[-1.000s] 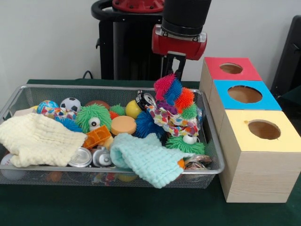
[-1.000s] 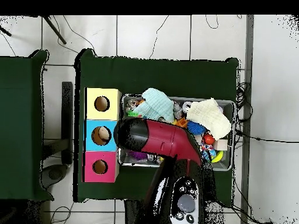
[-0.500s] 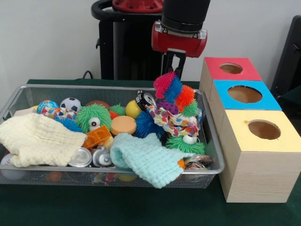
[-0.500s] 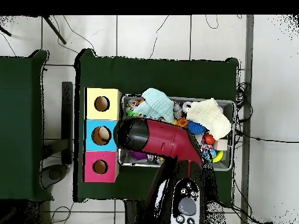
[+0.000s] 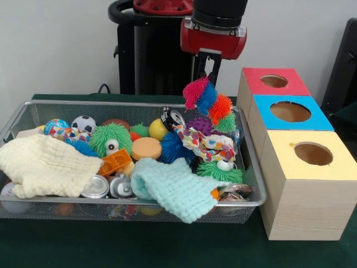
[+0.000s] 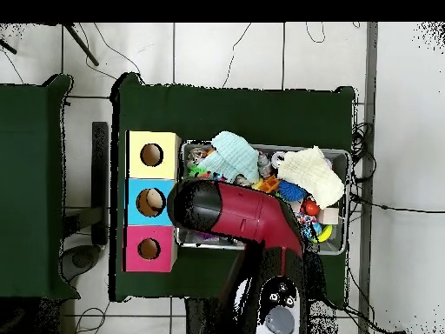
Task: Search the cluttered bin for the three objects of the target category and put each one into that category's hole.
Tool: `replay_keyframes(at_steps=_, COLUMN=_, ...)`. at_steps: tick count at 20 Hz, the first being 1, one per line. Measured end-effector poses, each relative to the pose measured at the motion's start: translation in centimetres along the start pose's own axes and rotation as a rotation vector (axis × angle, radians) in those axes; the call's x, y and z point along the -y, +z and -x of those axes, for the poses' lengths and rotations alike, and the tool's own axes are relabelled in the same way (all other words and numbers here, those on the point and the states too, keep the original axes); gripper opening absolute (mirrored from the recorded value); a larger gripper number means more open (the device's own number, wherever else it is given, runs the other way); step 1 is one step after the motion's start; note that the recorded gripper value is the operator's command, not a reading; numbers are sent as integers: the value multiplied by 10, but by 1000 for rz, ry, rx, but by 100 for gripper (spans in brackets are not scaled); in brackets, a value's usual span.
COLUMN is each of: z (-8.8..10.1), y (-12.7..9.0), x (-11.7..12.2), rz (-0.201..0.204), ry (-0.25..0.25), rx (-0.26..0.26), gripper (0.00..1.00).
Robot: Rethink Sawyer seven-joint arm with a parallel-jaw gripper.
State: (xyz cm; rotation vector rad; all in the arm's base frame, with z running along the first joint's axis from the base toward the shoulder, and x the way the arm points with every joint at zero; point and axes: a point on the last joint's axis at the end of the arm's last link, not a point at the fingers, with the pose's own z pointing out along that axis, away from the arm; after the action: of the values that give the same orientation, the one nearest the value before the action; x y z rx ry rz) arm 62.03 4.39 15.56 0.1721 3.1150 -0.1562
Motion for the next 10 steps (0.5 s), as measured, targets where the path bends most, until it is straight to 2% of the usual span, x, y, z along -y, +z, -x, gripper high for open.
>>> replay_keyframes(at_steps=10, z=-23, y=0, x=8, rz=7, ry=19, rx=-36, gripper=0)
